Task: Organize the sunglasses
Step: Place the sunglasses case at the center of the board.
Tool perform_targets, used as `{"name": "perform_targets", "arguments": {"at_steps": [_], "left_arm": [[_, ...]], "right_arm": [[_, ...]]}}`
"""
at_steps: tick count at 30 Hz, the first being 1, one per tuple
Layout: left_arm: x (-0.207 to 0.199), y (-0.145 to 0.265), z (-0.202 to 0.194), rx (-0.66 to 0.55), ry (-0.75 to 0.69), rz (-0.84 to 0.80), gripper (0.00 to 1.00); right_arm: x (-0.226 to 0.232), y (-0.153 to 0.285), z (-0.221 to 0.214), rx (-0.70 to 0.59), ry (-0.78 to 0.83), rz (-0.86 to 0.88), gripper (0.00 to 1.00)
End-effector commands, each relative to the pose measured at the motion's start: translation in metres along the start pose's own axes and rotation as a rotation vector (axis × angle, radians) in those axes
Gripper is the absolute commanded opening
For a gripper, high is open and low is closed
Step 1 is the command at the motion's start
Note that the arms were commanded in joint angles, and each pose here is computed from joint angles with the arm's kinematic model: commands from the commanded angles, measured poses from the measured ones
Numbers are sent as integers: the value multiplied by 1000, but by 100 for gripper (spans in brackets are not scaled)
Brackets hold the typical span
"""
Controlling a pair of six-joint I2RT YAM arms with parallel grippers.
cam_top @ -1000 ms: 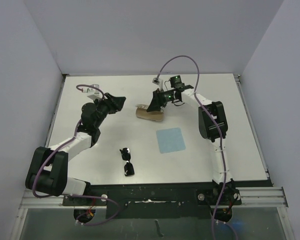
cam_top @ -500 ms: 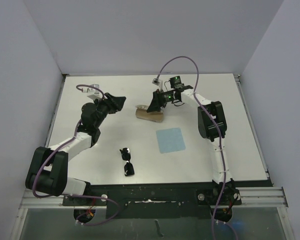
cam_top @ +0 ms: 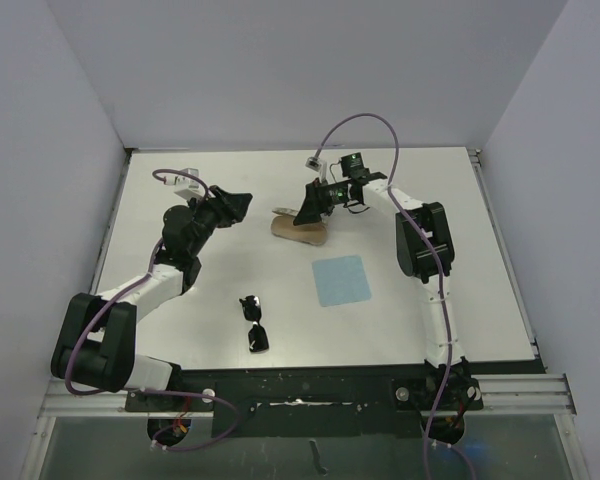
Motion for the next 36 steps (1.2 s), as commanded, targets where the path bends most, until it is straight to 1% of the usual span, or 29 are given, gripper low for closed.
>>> {"name": "perform_targets", "arguments": {"at_steps": [1,5,10,20,28,33,36], "left_arm": [[-6,-2,13,-54,-9,-45,54],[-7,-2,13,-54,-9,-48,54],[-8,-2,14,-57,-11,-57,55],[-9,-3,12,-53,-4,-70,55],[-10,-2,14,-58,-5,-76,55],[-12,-2,17,-70,-6,-82,55],[-12,-2,17,-71,-7,-84,55]], "right_arm": [[10,9,15,-42,48,9,82],[8,19,18,-86,35,-24,83],[0,41,21,-154,3,-83,83],[7,62,28,-204,17,-172,84],[17,74,18,-225,3,-241,83],[35,86,13,-262,-4,-363,76],[51,89,8,-279,7,-431,67]]}}
Point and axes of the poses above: each gripper's point midway between its finger pads, its own y axis back along the fingers, its own x axis along the line the jaws close on, z = x × y, the point moved 8 cm from there along y, back along the fingers, and after that the axes turned 8 degrees about -y, right-handed, at the moved point
